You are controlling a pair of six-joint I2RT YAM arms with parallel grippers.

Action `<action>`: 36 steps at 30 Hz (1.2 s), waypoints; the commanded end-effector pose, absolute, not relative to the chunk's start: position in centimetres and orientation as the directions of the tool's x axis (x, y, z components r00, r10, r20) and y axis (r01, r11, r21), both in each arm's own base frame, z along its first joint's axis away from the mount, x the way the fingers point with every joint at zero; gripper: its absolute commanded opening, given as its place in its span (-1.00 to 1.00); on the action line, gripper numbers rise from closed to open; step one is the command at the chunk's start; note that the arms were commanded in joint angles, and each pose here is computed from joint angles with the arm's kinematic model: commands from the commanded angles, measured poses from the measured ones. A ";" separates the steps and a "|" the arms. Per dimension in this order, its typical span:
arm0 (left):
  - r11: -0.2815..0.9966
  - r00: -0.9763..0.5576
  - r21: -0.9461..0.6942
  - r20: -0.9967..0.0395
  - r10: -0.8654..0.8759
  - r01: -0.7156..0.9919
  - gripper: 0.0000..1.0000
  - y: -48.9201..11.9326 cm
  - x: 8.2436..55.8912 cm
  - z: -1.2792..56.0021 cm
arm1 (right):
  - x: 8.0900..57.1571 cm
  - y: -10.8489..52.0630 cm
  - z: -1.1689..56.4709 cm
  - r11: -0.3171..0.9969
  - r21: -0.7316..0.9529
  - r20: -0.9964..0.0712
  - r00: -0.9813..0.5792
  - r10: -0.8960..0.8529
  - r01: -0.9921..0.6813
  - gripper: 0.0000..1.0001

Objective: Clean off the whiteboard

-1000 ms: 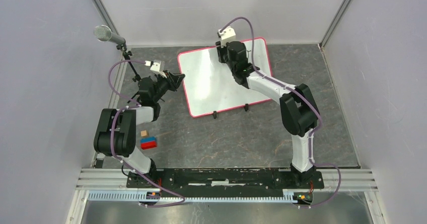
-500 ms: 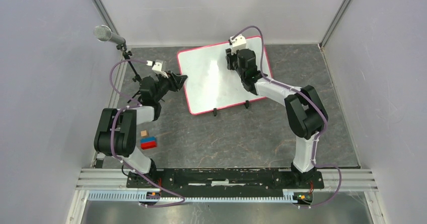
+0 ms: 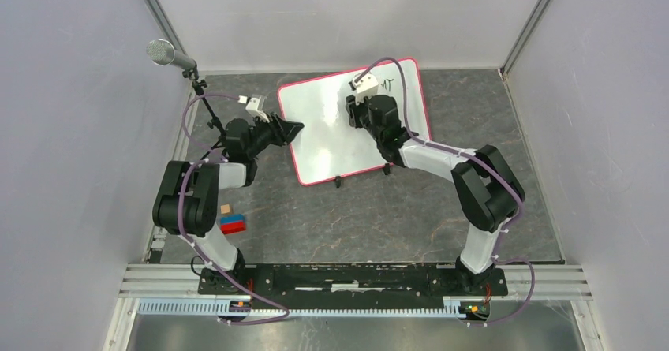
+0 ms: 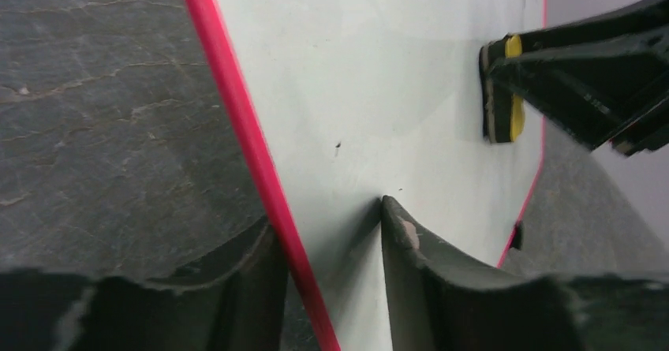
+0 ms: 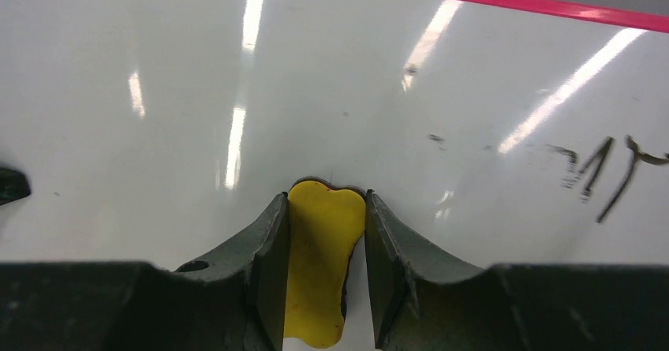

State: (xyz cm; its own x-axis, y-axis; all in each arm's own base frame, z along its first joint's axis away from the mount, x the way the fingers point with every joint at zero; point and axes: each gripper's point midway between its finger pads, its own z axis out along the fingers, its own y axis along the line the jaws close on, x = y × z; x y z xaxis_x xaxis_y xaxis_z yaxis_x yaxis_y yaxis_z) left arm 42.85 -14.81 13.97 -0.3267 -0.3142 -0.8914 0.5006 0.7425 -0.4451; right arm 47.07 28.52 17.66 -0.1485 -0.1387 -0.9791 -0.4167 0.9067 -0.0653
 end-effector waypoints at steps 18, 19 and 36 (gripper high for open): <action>0.792 -0.178 -0.252 -0.967 -0.182 0.556 -0.95 -13.5 42.7 16.3 | 44.9 42.5 20.1 0.774 -0.255 -0.954 0.020 -0.299 -0.580 -0.48; 0.796 -0.177 -0.248 -0.968 -0.179 0.552 -0.95 -13.4 42.7 16.3 | 45.2 41.5 19.7 0.787 -0.246 -0.955 0.004 -0.296 -0.565 -0.48; 0.835 -0.150 -0.154 -0.985 -0.088 0.528 -0.95 -12.4 42.9 16.1 | 53.7 19.5 20.2 0.961 -0.145 -0.980 -0.096 -0.172 -0.236 -0.47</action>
